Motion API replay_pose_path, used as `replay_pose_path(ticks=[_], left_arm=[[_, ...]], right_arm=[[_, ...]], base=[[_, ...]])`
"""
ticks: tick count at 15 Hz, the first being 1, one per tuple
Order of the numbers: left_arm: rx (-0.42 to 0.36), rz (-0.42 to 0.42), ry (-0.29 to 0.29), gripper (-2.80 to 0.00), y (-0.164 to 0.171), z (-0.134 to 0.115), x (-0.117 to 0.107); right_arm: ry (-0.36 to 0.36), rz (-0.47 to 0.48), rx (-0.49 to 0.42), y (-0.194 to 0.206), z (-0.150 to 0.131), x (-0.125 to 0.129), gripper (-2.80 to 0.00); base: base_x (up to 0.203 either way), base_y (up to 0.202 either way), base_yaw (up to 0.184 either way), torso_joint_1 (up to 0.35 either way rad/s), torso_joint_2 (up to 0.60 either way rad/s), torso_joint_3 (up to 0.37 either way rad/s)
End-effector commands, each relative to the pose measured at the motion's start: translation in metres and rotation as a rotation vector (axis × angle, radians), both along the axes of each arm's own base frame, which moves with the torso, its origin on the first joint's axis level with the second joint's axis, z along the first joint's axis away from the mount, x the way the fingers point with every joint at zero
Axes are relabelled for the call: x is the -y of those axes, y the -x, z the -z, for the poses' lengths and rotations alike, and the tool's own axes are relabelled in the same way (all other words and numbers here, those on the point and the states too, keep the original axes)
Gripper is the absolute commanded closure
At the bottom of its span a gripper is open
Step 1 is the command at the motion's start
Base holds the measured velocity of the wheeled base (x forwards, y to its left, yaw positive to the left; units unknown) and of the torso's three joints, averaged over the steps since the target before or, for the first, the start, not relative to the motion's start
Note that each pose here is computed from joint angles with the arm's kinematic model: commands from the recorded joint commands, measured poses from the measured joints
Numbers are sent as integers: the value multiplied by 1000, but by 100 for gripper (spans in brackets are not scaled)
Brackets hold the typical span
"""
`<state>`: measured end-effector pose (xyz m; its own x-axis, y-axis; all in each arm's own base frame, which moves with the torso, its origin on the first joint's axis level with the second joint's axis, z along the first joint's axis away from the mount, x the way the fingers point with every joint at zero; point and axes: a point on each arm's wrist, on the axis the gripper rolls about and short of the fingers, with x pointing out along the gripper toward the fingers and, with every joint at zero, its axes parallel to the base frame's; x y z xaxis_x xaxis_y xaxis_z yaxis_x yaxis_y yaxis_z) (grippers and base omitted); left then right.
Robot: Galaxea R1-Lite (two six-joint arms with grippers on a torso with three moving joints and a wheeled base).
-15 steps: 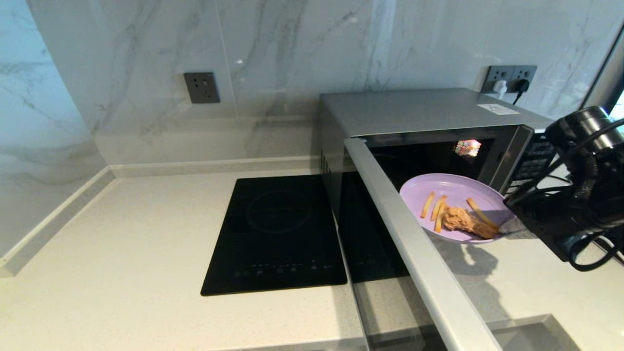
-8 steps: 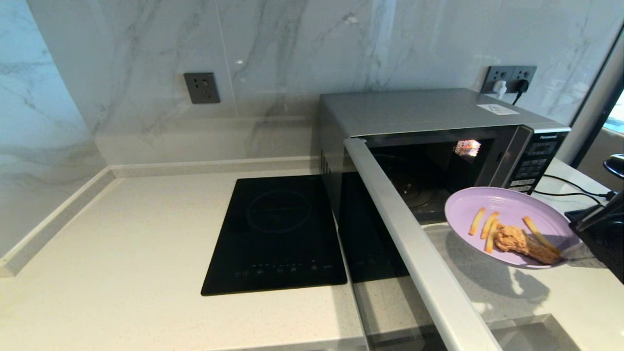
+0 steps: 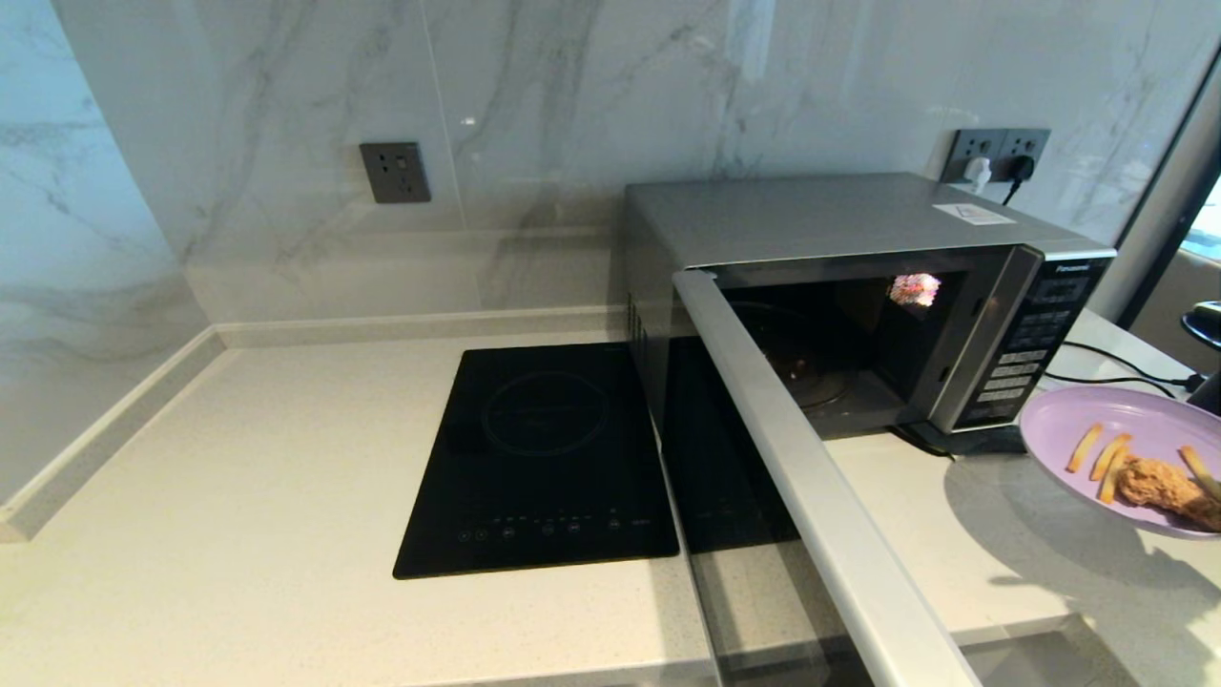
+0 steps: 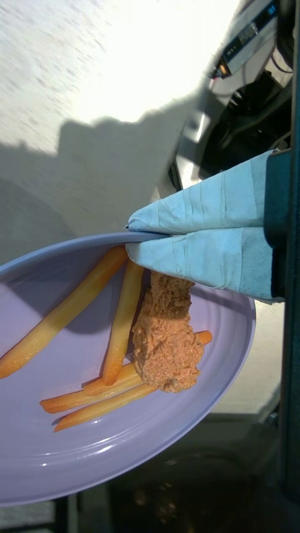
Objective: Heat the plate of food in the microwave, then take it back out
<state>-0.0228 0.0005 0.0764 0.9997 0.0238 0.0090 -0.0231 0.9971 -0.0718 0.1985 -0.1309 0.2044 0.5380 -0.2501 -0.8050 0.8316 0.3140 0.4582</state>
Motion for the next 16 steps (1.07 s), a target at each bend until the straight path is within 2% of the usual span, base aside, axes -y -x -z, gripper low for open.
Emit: replay_pose_path(ticks=[1, 7, 11, 16], left_arm=[[-1, -1, 0, 0, 0, 0, 0], [-1, -1, 0, 0, 0, 0, 0], [-1, -1, 0, 0, 0, 0, 0], [-1, -1, 0, 0, 0, 0, 0]], right_arm=[[-35, 37, -47, -8, 26, 37, 0], [-53, 46, -38, -21, 63, 92, 0], [-51, 53, -38, -25, 76, 106, 0], [-87, 51, -77, -30, 96, 114, 0]], base=[[0, 0, 0, 0, 0, 0], [0, 0, 0, 0, 0, 0], [0, 0, 0, 0, 0, 0], [0, 0, 0, 0, 0, 0]])
